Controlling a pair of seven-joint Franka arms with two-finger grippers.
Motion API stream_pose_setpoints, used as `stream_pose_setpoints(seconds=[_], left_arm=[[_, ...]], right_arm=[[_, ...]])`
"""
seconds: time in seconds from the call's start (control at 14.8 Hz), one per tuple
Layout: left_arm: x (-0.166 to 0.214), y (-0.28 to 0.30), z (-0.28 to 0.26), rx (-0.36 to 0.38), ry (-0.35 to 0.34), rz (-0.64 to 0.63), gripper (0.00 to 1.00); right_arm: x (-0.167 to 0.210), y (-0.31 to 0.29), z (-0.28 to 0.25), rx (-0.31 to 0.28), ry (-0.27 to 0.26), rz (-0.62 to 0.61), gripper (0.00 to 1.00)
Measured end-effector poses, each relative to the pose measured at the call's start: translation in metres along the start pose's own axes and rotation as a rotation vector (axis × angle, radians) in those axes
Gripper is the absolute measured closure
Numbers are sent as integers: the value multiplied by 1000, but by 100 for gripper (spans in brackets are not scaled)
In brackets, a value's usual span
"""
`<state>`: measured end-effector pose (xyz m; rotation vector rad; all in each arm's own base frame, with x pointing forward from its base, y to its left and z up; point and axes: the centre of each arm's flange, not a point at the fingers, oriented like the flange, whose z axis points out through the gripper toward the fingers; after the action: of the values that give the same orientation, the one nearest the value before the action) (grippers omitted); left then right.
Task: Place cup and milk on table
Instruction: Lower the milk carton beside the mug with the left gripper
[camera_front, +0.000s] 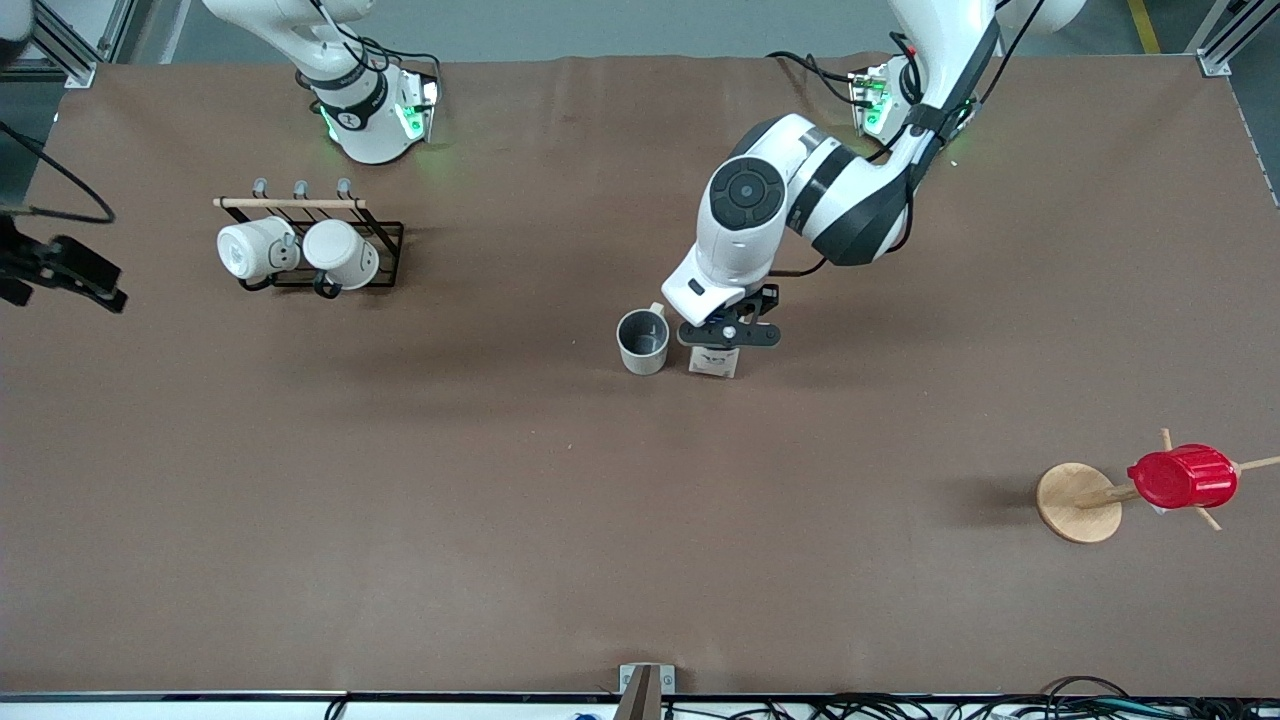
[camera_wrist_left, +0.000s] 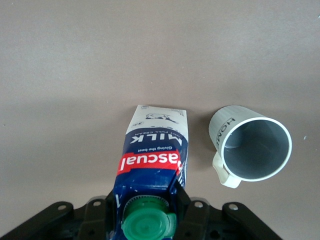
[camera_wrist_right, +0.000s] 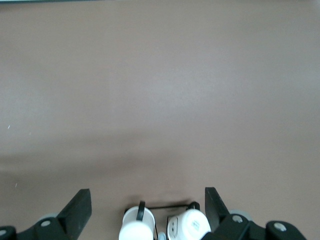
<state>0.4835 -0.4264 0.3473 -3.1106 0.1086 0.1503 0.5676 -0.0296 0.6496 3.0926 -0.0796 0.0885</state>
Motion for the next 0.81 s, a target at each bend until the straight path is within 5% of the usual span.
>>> stream_pose_setpoints(seconds=[0.81], left_arm=[[6,9,10,-2,-9,-7,61]], right_arm=[[-1,-9,-1,39,-18,-10,0]])
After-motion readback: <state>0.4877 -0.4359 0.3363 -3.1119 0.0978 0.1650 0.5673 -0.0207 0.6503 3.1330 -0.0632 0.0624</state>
